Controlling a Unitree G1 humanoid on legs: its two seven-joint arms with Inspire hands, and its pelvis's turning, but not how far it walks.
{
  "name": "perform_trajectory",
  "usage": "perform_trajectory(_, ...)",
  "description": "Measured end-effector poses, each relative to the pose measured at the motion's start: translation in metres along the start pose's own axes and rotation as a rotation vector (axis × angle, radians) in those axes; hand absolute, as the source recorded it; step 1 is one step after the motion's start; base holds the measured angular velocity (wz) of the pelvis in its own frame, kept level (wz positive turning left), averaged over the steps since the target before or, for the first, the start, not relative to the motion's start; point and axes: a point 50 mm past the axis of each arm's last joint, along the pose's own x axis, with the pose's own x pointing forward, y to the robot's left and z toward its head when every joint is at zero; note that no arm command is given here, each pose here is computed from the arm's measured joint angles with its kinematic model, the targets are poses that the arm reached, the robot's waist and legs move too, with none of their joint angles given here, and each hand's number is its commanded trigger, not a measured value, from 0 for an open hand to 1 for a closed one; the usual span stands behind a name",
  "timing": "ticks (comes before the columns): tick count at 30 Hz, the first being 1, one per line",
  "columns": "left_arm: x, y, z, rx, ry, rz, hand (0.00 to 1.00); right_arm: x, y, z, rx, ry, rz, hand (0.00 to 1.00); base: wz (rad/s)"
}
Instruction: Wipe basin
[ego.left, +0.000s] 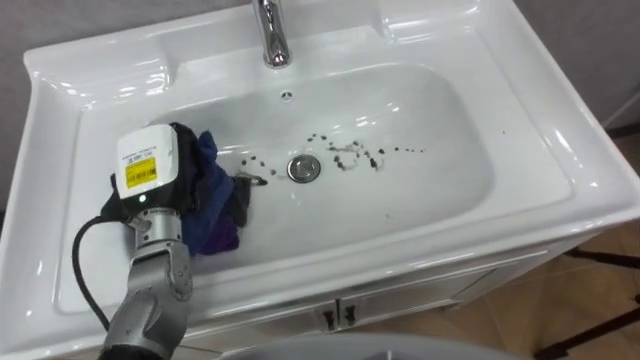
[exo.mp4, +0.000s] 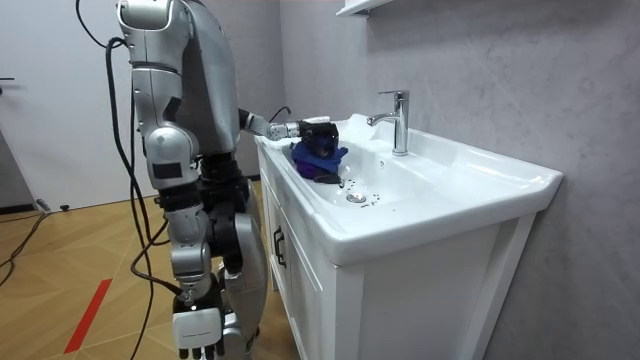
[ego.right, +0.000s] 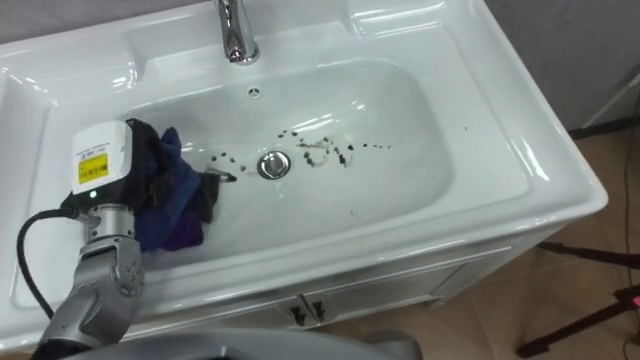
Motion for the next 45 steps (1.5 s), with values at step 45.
perform_trajectory(45,0.043,-0.024,0.003,0.277,-0.029,-0.17,1.0,-0.001,-0.009,-0.004,0.226,-0.043,-0.083,0.0,-0.03)
